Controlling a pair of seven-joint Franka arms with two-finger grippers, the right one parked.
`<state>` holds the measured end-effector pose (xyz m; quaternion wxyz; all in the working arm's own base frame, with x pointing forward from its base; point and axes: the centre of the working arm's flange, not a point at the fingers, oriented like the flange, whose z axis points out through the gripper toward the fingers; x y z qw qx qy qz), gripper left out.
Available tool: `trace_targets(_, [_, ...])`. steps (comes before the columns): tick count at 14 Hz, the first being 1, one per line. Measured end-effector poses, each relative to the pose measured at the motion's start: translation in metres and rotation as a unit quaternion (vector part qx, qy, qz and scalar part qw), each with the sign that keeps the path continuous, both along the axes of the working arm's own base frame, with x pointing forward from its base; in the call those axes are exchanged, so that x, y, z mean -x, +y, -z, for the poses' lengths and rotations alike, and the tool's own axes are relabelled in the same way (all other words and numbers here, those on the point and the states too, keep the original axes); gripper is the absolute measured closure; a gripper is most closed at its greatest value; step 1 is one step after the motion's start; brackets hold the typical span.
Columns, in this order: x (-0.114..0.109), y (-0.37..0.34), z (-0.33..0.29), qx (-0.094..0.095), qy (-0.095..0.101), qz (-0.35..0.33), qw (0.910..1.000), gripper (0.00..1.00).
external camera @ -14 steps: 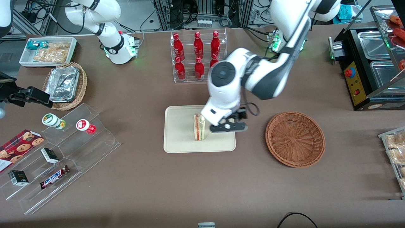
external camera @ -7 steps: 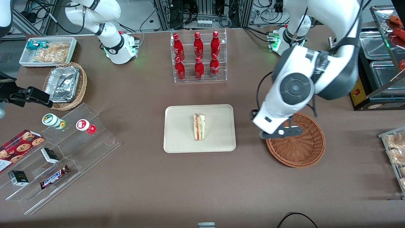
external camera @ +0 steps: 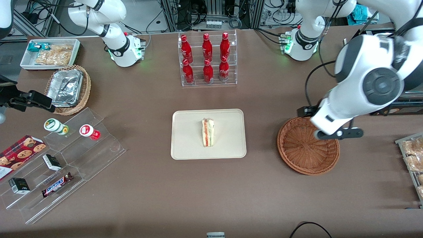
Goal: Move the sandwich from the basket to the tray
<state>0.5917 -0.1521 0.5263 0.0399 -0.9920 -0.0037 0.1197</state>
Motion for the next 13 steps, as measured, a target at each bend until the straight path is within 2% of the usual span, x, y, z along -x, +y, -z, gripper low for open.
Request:
trace_targets(5, [0.025, 0.079, -0.034, 0.03, 0.003, 0.056, 0.998, 0.0])
trace_targets(8, [0.035, 0.11, -0.061, 0.042, -0.015, 0.084, 0.9955, 0.0])
trace_targets(13, [0.055, 0.124, -0.1, 0.039, -0.051, 0.079, 0.9948, 0.0])
